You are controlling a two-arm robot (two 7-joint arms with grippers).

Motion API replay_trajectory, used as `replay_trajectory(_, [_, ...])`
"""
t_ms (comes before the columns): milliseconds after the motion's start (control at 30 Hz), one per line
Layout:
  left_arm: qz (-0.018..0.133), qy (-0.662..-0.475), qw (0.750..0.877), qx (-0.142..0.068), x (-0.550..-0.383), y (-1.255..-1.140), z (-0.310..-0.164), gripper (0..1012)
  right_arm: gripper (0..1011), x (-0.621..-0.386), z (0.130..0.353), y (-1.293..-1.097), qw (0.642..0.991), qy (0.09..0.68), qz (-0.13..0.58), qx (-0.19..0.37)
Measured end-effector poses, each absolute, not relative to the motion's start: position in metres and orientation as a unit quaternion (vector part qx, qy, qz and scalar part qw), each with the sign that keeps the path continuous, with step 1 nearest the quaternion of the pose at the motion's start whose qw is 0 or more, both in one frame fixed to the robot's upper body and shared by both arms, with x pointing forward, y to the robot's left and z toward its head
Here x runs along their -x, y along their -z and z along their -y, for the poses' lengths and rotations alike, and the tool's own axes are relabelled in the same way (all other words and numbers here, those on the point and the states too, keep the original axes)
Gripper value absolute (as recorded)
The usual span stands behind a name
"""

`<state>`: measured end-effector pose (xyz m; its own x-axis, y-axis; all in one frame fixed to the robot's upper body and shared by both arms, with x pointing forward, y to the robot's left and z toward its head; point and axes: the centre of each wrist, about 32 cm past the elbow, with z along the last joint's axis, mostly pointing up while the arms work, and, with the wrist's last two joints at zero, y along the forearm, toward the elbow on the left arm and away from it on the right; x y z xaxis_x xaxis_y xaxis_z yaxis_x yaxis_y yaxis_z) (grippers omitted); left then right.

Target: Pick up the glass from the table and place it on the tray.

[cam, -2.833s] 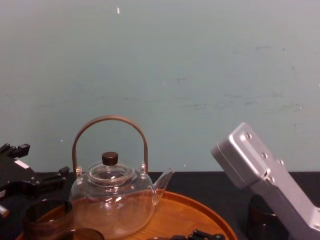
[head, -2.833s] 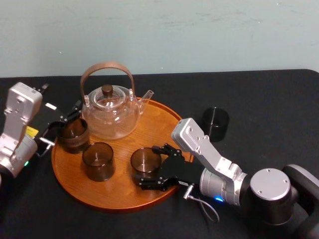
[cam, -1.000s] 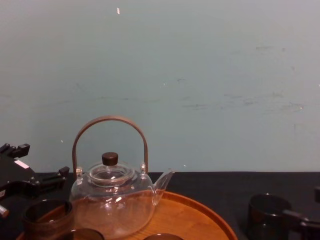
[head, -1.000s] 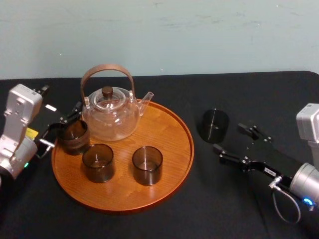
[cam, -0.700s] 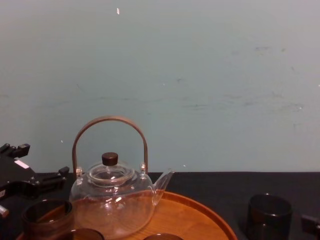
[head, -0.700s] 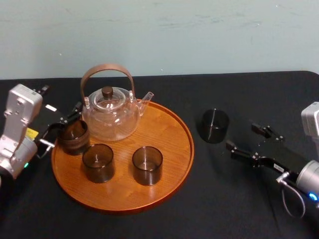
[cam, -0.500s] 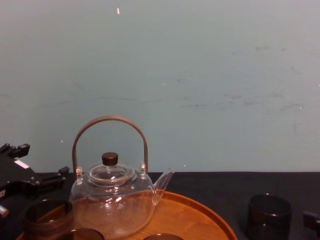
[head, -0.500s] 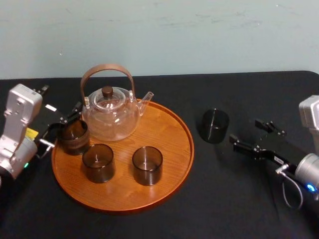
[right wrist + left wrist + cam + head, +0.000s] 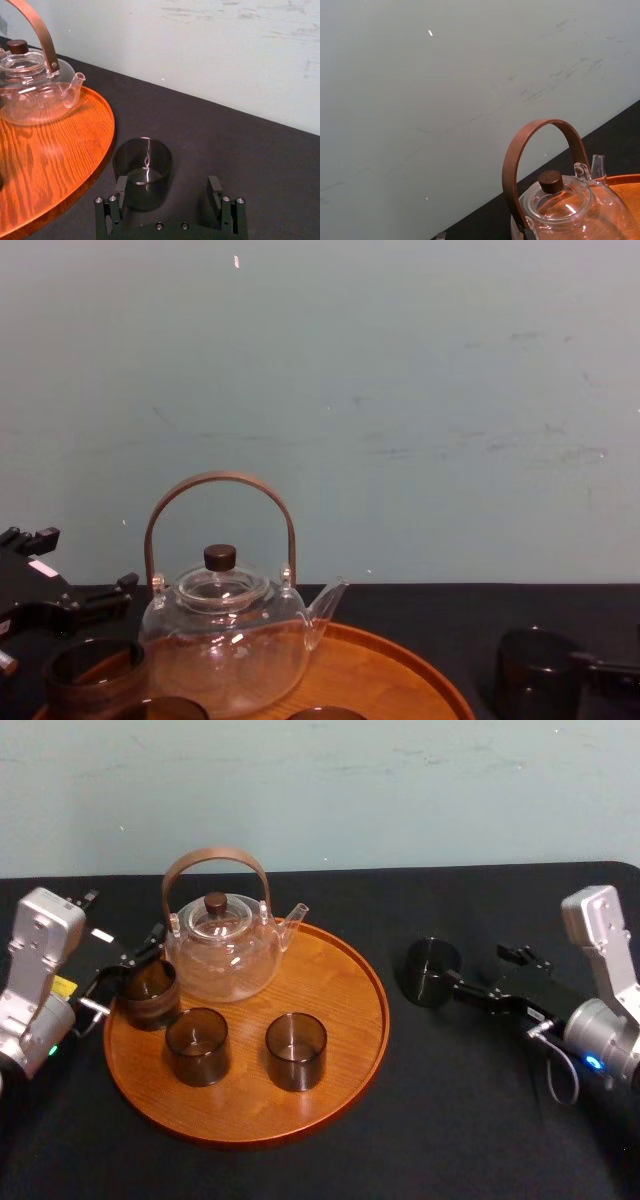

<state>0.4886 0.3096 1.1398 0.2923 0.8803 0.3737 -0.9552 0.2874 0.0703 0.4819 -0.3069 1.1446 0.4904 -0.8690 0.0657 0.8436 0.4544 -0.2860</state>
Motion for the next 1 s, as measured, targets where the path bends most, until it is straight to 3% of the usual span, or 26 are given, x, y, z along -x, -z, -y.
replay_trajectory(333, [0.132, -0.58, 0.791, -0.141, -0.489, -1.14, -0.31, 1001, 1002, -0.494, 0.293, -1.141, 0.862, 0.48, -0.038, 0.156])
replay_trajectory(1000, [0.132, -0.58, 0.791, -0.141, -0.489, -1.14, -0.31, 1001, 1002, -0.506, 0.289, -1.137, 0.862, 0.477, -0.042, 0.166])
